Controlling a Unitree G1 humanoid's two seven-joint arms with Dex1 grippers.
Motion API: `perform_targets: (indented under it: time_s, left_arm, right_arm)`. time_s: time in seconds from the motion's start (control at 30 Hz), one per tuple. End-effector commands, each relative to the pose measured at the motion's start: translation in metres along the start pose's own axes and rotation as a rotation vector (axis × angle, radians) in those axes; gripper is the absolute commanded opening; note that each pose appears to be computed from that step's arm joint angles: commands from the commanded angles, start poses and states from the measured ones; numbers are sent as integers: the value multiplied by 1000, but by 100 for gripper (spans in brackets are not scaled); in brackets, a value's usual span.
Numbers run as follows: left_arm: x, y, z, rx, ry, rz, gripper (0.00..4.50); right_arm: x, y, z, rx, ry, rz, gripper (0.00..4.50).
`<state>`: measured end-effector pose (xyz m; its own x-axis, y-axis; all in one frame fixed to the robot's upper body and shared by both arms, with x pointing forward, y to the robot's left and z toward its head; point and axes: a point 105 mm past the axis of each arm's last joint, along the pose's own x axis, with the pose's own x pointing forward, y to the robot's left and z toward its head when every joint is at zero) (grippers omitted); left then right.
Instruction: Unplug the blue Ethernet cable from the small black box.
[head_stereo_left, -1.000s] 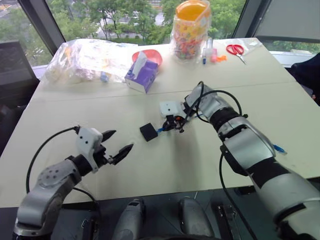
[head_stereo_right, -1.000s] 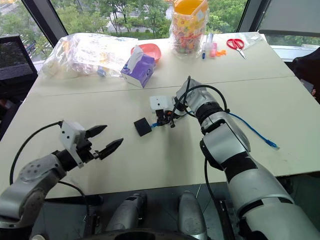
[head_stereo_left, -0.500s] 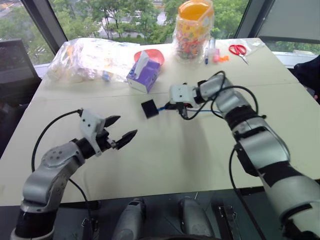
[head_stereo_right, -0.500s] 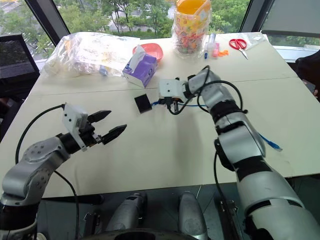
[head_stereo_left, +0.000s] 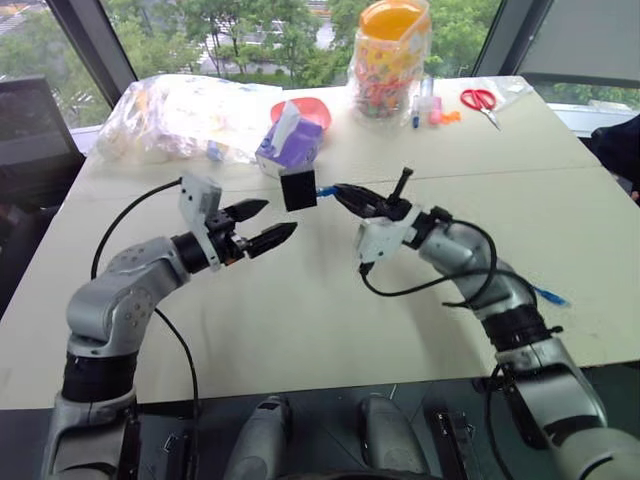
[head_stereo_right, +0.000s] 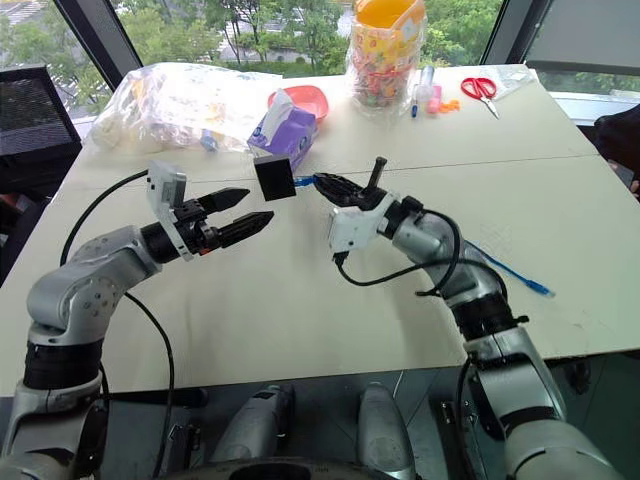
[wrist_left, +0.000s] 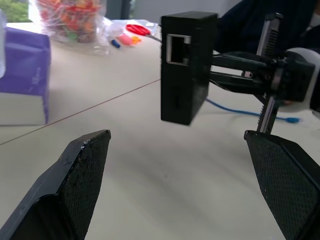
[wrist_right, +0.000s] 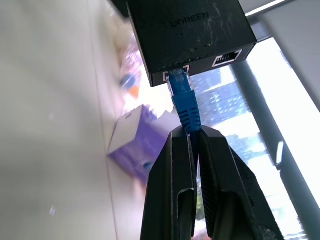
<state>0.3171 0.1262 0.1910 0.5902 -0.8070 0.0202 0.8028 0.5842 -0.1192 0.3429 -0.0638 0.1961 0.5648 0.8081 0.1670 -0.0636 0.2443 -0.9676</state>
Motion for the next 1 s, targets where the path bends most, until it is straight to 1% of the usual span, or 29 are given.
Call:
perform_targets:
  time_s: [0.03, 0.23, 0.57, 0.67, 0.7, 0.83, 0.93, 0.97, 1.0]
  left_arm:
    - [5, -9, 8, 12, -1, -74, 450]
    - [8, -13, 15, 6, -9, -124, 450]
    - [7, -12, 20, 6, -26, -132, 450]
    - [7, -11, 20, 3, -29, -131, 375]
    - [7, -11, 19, 3, -29, -130, 343]
    - [8, -10, 15, -3, -25, -131, 191]
    - [9, -11, 13, -5, -23, -138, 68]
    - [9, -12, 13, -6, -23, -141, 47]
    - [10, -12, 12, -6, -22, -143, 48]
  right_arm:
    - [-1, -17, 12, -53, -22, -77, 6]
    - [-3, -9, 13, -60, -16, -46, 6]
    - [-5, -4, 11, -64, -24, -14, 6]
    - [-5, -2, 13, -62, -30, -9, 0]
    - [-5, -2, 13, -61, -32, -8, 0]
    - [-4, 0, 16, -57, -42, -4, 0]
    - [-3, 0, 18, -51, -48, -3, 0]
    - [-3, 0, 19, -50, -49, -3, 0]
    - [-2, 0, 19, -49, -50, -3, 0]
